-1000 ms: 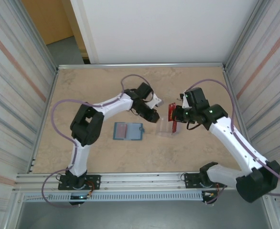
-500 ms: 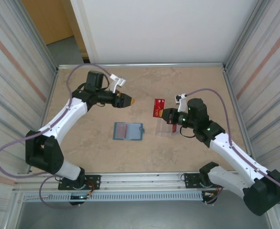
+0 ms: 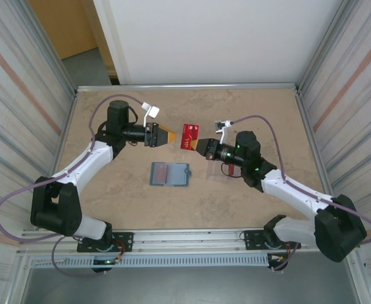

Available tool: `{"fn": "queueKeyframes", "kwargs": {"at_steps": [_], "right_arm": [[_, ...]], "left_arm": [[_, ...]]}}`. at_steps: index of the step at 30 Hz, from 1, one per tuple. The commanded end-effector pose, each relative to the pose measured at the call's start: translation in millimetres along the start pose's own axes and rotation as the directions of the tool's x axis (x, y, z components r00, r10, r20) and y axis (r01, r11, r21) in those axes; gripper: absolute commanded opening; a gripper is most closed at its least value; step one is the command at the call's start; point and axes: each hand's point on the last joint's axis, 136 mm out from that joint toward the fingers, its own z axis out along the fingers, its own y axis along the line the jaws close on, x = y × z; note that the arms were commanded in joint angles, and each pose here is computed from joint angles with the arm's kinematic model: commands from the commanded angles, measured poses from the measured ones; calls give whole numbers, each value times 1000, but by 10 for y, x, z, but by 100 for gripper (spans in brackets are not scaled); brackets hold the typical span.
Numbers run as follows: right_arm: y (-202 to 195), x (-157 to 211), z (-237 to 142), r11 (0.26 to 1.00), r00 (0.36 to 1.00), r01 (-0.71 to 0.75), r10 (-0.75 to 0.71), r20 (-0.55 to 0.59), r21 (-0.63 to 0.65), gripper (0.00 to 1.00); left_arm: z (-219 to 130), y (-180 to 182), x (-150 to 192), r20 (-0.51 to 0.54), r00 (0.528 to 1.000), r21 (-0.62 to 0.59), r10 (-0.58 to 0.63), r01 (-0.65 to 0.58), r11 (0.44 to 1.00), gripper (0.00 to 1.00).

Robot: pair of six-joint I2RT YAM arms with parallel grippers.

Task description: Put the credit cards into the card holder

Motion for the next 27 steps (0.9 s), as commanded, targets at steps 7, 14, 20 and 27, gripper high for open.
{"fn": "queueKeyframes", "kwargs": {"at_steps": [7, 14, 20, 27], "right_arm": [[442, -6, 129, 986, 999, 47, -50, -15, -161, 0], [425, -11, 135, 988, 998, 49, -53, -20, -148, 0], [446, -18, 163, 987, 998, 44, -49, -30, -157, 0], [358, -43, 41, 994, 998, 61, -64, -26, -90, 25]], "left_arm": [[-43, -114, 69, -3, 999, 47, 52, -51, 998, 64], [-39, -132, 77, -5, 999, 54, 46, -46, 998, 34], [-34, -200, 53, -8, 999, 75, 42, -41, 996, 13], [-90, -214, 58, -8, 998, 71, 62, -61, 996, 0]]}}
